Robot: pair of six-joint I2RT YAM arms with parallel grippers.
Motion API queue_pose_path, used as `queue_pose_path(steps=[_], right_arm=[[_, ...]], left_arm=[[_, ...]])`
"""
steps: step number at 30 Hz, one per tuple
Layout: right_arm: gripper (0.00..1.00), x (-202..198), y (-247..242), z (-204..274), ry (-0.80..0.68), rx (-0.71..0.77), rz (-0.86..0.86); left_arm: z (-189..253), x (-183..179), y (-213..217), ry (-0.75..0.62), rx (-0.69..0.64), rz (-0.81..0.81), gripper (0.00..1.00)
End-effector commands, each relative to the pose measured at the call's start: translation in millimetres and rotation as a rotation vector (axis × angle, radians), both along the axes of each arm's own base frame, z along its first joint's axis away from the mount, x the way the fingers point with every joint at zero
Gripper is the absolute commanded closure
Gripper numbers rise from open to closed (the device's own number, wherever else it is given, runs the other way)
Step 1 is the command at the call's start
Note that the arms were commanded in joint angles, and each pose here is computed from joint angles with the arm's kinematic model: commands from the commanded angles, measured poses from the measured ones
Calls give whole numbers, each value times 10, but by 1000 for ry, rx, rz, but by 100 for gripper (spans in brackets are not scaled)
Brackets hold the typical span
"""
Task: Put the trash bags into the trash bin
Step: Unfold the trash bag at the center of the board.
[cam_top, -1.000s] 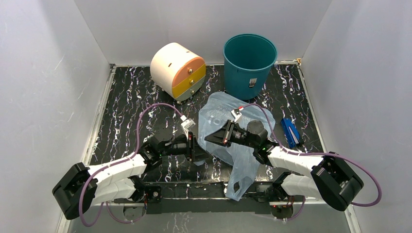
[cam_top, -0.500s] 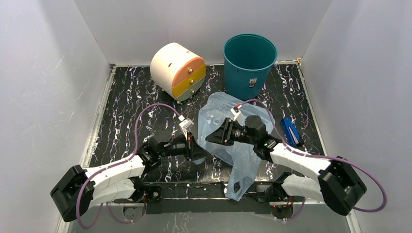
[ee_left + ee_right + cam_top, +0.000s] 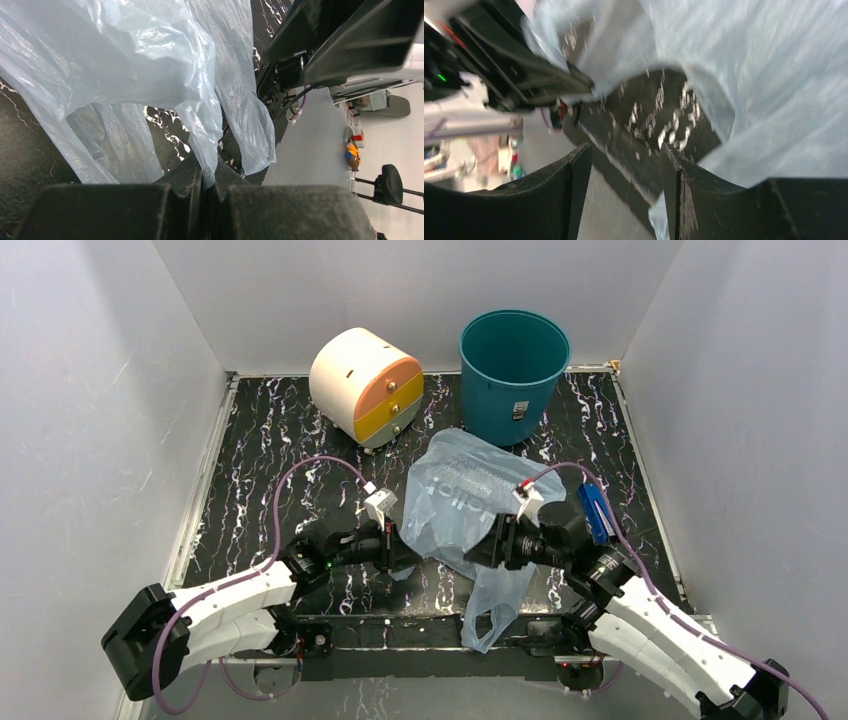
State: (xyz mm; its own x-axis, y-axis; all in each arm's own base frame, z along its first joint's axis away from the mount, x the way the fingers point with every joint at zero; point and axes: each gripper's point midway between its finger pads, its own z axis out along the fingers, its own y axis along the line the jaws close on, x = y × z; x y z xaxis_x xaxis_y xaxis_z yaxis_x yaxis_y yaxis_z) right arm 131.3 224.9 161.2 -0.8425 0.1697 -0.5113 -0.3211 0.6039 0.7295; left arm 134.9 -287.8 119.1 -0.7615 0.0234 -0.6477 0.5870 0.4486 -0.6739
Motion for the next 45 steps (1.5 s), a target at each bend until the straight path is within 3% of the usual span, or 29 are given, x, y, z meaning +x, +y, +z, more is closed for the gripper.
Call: queue_pose_path(steps=[1, 5, 9, 18, 23, 28, 32, 37, 45], right_arm=[[40, -589, -20, -341, 245, -9, 198], [41, -747, -38, -522, 314, -77, 296], [39, -719, -54, -518, 272, -190, 308], [39, -1122, 82, -685, 273, -257, 461], [39, -1196, 133, -813, 258, -318, 442], [39, -1108, 134, -1004, 153, -388, 384], [39, -1138, 157, -1140, 115, -426, 413], [42, -1155, 239, -1270, -13, -460, 418], [50, -1243, 329, -1485, -166, -507, 427]], left_arm=[[24, 34, -18, -26, 4, -1, 100], [13, 58, -7, -36, 13, 8, 100], [3, 61, -10, -32, 20, 9, 100], [-61, 83, 65, -31, 54, 43, 100], [39, 79, 28, -39, 32, 29, 100], [163, 65, -27, -54, -23, 11, 100], [104, 98, 4, -55, 35, 17, 100], [78, 77, 16, -45, 12, 29, 100], [72, 63, 37, -29, 19, 35, 100]])
